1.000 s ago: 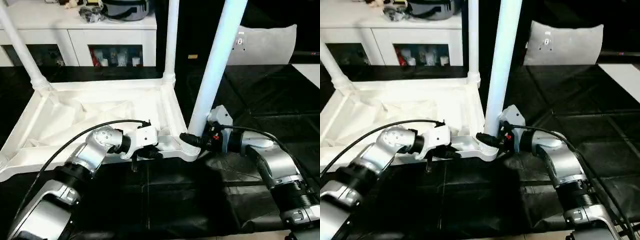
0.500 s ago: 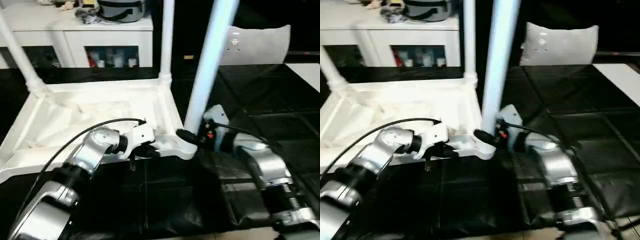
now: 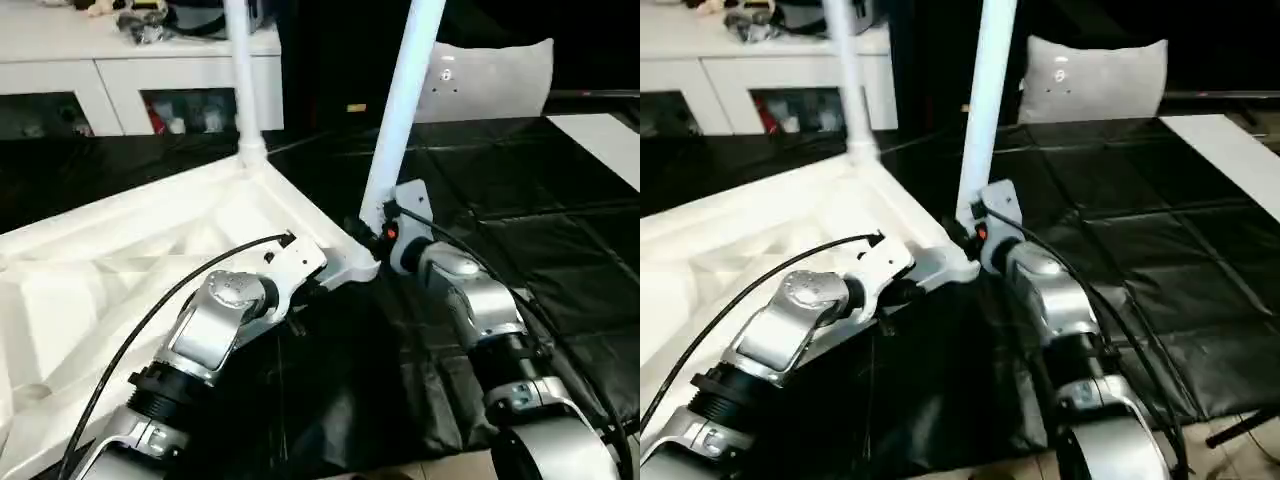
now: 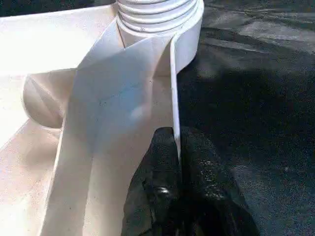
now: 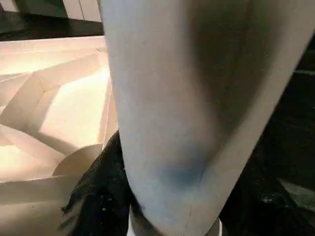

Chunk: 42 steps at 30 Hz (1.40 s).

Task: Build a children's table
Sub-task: Insert table leg to table base, then rotate leg to tighten

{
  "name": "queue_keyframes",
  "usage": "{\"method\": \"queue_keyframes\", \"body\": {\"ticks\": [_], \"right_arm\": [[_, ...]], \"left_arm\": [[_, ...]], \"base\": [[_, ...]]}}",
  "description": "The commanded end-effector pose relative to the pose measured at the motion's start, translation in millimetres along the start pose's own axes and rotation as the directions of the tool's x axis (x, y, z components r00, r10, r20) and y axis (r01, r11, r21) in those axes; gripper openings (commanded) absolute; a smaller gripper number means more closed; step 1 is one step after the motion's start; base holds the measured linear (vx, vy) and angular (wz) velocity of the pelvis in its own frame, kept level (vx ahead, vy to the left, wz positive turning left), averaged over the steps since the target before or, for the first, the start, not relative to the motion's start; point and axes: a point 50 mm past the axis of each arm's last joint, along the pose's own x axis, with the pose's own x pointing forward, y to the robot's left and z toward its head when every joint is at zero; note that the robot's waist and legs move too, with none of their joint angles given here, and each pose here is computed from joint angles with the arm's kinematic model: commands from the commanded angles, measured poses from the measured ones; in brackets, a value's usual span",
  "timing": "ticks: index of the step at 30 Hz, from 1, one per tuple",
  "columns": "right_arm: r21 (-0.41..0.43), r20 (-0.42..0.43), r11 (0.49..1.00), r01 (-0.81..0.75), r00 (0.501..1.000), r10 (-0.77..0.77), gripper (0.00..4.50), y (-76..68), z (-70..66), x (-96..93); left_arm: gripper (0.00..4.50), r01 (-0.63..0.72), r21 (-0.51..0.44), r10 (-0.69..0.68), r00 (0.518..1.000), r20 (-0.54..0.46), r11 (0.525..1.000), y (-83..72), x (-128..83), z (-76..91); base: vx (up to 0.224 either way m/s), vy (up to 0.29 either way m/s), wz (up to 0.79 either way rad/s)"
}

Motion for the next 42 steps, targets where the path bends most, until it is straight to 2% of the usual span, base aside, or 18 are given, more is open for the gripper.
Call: {"method": "queue_keyframes", "body": {"ticks": [1,7,8,10,11,19,22,28,32,34,36,38,42], "right_arm": [[0.06,-0.199,0.998,0.03,0.98,-0.017,1.88,1.3,-43.1,-1.3],[0.063,-0.196,0.998,0.023,0.981,-0.01,1.88,1.8,-42.7,2.1],[0.06,-0.189,0.998,0.017,0.982,-0.006,2.44,1.5,-42.3,2.3],[0.058,-0.184,0.998,0.018,0.983,-0.007,2.44,1.5,-42.2,2.5],[0.059,-0.182,0.998,0.02,0.983,-0.009,2.67,1.3,-42.4,2.5],[0.053,-0.144,0.998,0.022,0.989,-0.014,3.3,-5.7,-42.7,-3.8],[0.063,-0.089,0.998,-0.022,0.996,0.027,3.58,-9.0,-41.4,-14.5],[0.052,-0.031,0.995,-0.08,0.996,0.082,4.0,-15.3,-39.8,-29.5],[-0.011,0.0,0.99,-0.139,0.99,0.139,4.35,-29.8,-36.1,-48.4],[-0.028,0.005,0.988,-0.15,0.989,0.15,4.48,-32.7,-34.4,-51.8],[-0.051,0.008,0.985,-0.166,0.986,0.167,4.48,-34.5,-32.4,-55.0],[-0.095,0.03,0.976,-0.198,0.979,0.202,4.48,-43.5,-23.9,-62.9],[-0.146,0.019,0.953,-0.266,0.962,0.272,4.48,-47.0,-18.0,-69.6]], "left_arm": [[0.0,0.014,0.048,-0.016,0.999,0.045,0.999,-6.5,0,16.3],[0.0,-0.028,0.05,0.027,0.999,0.018,0.998,-6.1,-3,16.0],[0.0,-0.031,0.054,0.03,0.999,0.018,0.998,-5.4,-3,16.0],[0.0,-0.032,0.059,0.031,0.999,0.019,0.998,-4.8,-4,15.6],[0.0,-0.032,0.062,0.031,0.999,0.022,0.998,-4.3,-4,15.5],[0.0,-0.058,0.095,0.057,0.998,0.012,0.994,9.0,-8,8.5],[0.0,-0.04,0.119,0.04,0.999,0.0,0.992,14.0,-10,3.7],[0.0,-0.008,0.15,0.01,1.0,-0.011,0.989,18.9,-11,-2.5],[0.0,0.08,0.219,-0.076,0.997,-0.029,0.972,22.2,-13,-8.9],[0.0,0.099,0.228,-0.093,0.995,-0.037,0.969,22.6,-14,-10.1],[0.0,0.121,0.251,-0.116,0.993,-0.033,0.961,22.4,-15,-10.5],[0.0,0.19,0.297,-0.184,0.982,-0.05,0.936,20.3,-18,-14.5],[0.0,0.239,0.335,-0.231,0.971,-0.065,0.911,17.9,-19,-19.1]], "base": [[0.0,0.0,0.0],[0.0,0.0,0.0],[0.0,0.0,0.0],[0.0,0.0,0.0],[0.0,0.0,0.0],[0.0,0.0,0.0],[0.0,0.0,0.0],[0.0,0.0,0.0],[0.0,0.0,0.0],[0.0,0.0,0.0],[0.0,0.0,0.0],[0.0,0.0,0.0],[0.0,0.0,0.0]]}}
